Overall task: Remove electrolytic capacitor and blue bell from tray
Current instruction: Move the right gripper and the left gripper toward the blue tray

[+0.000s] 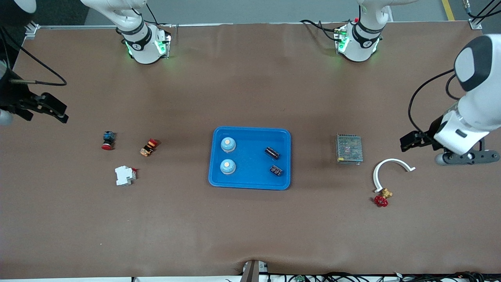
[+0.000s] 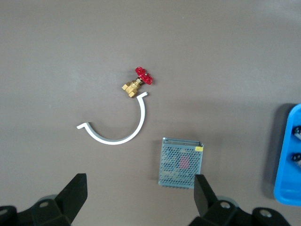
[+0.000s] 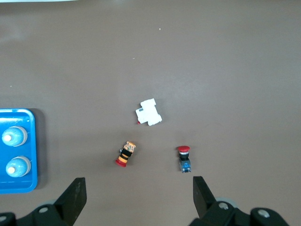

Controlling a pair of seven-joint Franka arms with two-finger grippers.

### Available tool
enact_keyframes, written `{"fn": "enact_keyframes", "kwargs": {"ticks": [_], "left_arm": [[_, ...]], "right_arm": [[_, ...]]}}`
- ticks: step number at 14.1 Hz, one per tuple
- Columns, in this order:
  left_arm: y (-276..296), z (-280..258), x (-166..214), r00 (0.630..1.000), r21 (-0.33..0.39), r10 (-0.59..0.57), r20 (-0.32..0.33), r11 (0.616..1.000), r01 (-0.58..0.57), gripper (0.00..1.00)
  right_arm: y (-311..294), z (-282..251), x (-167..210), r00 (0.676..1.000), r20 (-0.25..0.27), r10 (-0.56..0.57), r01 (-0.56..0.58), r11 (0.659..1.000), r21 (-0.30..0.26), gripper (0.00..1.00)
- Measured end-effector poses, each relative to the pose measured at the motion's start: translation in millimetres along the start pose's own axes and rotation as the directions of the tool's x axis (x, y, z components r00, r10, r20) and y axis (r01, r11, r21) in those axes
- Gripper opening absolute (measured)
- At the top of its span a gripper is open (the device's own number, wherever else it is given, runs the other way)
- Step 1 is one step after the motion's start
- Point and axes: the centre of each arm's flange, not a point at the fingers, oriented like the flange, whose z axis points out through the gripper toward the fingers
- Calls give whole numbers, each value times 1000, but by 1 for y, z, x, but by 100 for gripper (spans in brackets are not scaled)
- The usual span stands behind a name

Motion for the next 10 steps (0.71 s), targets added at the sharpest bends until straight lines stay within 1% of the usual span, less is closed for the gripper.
{"fn": "enact_keyframes", "kwargs": {"ticks": [2,3,7,10], "left_arm": [[28,20,3,999,-1,-47,26,999,47,100],[42,30,5,997,-1,-70,37,998,70,100],[101,54,7,990,-1,-126,57,992,127,100],[135,62,0,983,3,-170,63,985,170,100]], "right_arm": [[-16,35,6,1000,10,19,-19,1000,9,100],[-33,52,9,999,15,31,-31,999,13,100],[-119,118,13,997,55,57,-58,998,23,100],[-177,153,3,990,86,116,-118,993,17,100]]}}
